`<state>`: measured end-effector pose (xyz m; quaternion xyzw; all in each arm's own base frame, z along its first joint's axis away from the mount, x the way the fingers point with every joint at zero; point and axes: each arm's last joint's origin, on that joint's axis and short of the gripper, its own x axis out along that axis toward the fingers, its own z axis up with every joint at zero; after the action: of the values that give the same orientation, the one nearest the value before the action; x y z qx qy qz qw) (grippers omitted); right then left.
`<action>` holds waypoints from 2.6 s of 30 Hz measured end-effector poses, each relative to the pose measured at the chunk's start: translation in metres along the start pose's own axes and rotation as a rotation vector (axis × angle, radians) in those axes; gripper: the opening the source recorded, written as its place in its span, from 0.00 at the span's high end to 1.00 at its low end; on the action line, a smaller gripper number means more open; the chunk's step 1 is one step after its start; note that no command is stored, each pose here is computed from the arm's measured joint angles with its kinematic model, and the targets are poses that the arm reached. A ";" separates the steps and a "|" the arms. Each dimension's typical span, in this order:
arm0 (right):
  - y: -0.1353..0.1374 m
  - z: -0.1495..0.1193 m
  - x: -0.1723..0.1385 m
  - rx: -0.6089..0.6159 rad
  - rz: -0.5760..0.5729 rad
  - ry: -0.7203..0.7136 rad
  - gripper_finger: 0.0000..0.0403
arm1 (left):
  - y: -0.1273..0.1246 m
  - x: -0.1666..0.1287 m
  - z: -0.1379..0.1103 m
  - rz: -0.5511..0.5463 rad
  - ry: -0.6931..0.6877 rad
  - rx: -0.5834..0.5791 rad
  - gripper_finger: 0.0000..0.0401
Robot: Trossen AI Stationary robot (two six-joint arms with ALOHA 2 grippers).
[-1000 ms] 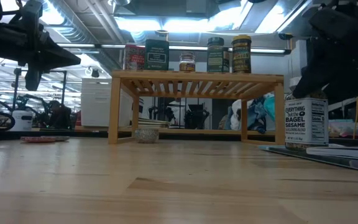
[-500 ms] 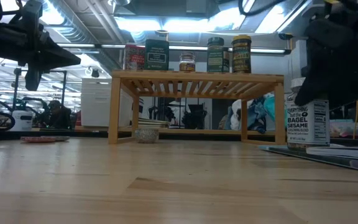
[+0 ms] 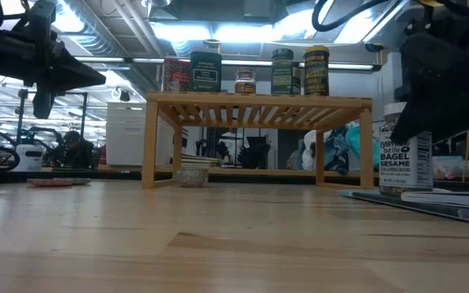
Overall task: Shelf spices
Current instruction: Put the white seasoning bottle on the shelf
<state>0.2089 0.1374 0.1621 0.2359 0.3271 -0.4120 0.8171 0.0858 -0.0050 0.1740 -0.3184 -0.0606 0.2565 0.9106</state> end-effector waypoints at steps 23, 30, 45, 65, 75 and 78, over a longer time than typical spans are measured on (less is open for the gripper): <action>0.000 0.060 -0.057 -0.275 -0.201 -0.262 0.49 | 0.000 0.000 0.000 0.000 0.000 0.000 1.00; -0.028 0.097 -0.091 -0.282 -0.111 -0.364 0.49 | 0.000 0.000 0.000 0.000 0.000 0.000 1.00; -0.109 0.156 -0.142 -0.341 0.083 -0.506 0.49 | 0.000 0.000 0.000 0.000 0.000 0.000 1.00; -0.151 0.165 -0.149 -0.466 0.204 -0.522 0.49 | 0.000 0.000 0.000 0.000 0.000 0.000 1.00; -0.164 0.168 -0.150 -0.493 0.237 -0.561 0.49 | 0.000 0.000 0.000 0.000 0.000 0.000 1.00; -0.167 0.167 -0.150 -0.493 0.271 -0.539 0.49 | 0.000 0.000 0.000 0.000 0.000 0.000 1.00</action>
<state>0.0606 0.0141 0.3653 -0.0433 0.1557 -0.2564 0.9530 0.0858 -0.0050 0.1740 -0.3184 -0.0606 0.2564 0.9106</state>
